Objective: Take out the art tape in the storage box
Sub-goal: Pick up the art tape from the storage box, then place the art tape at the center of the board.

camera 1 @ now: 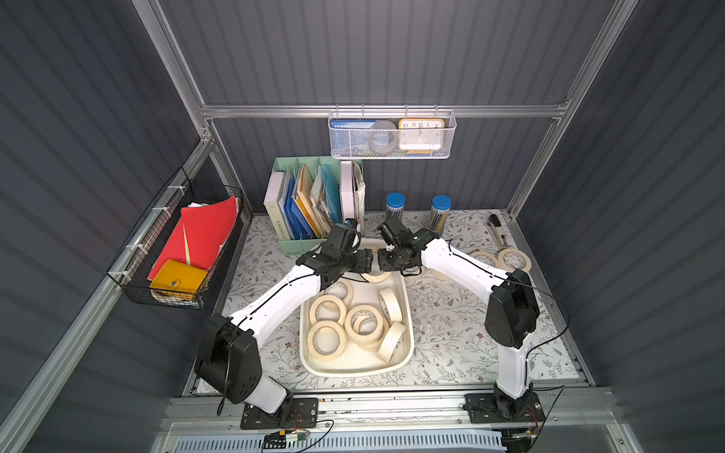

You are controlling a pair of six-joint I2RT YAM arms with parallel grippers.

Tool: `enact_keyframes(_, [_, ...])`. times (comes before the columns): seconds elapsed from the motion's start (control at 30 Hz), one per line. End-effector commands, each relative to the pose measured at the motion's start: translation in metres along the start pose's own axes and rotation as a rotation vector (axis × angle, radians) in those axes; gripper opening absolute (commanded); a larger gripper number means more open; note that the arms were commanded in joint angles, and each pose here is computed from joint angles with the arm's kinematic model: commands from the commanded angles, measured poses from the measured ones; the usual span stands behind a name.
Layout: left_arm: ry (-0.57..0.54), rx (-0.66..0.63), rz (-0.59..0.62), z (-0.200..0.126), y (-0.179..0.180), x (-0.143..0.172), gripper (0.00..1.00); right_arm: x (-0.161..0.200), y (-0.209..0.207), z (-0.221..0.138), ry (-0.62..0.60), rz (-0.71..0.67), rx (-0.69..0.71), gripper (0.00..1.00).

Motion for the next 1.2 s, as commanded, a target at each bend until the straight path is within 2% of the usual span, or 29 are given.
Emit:
enact_keyframes(0.0, [-0.085, -0.006, -0.02, -0.016, 0.001, -0.007, 0.87, -0.009, -0.036, -0.017, -0.023, 0.044, 0.118, 0.0])
enact_keyframes(0.1, [-0.137, -0.035, -0.027, -0.028, 0.008, -0.01, 0.91, -0.003, -0.075, -0.03, -0.025, 0.104, 0.182, 0.0])
enact_keyframes(0.27, [-0.124, -0.042, -0.041, -0.028, 0.011, -0.004, 0.91, 0.027, -0.147, -0.071, -0.029, 0.221, 0.297, 0.0])
enact_keyframes(0.43, [-0.124, -0.02, -0.06, -0.017, 0.012, 0.004, 0.91, 0.083, -0.231, -0.105, -0.011, 0.386, 0.446, 0.0])
enact_keyframes(0.5, [-0.121, -0.008, -0.058, -0.012, 0.01, 0.005, 0.9, 0.119, -0.272, -0.112, 0.024, 0.511, 0.499, 0.0])
enact_keyframes(0.67, [-0.104, 0.023, -0.04, 0.001, 0.003, 0.004, 0.9, 0.19, -0.337, -0.108, 0.082, 0.786, 0.542, 0.0])
enact_keyframes(0.8, [-0.104, 0.05, -0.037, 0.008, -0.001, 0.003, 0.9, 0.225, -0.374, -0.099, 0.114, 0.946, 0.563, 0.0])
enact_keyframes(0.97, [-0.126, 0.087, -0.049, 0.009, -0.003, 0.005, 0.89, 0.241, -0.408, -0.088, 0.103, 1.035, 0.603, 0.0])
enact_keyframes(1.17, [-0.097, 0.108, -0.061, 0.014, -0.003, 0.012, 0.89, 0.236, -0.434, -0.067, 0.112, 1.066, 0.588, 0.0])
Point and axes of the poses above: each gripper's point midway between its finger pads, its own z axis out along the fingers, its own y axis along the line the jaws close on, x = y × z, the point moved 3 cm from there along -z, back along the fingers, and after that the axes turned 8 degrees about -z, right-handed, at the moved point
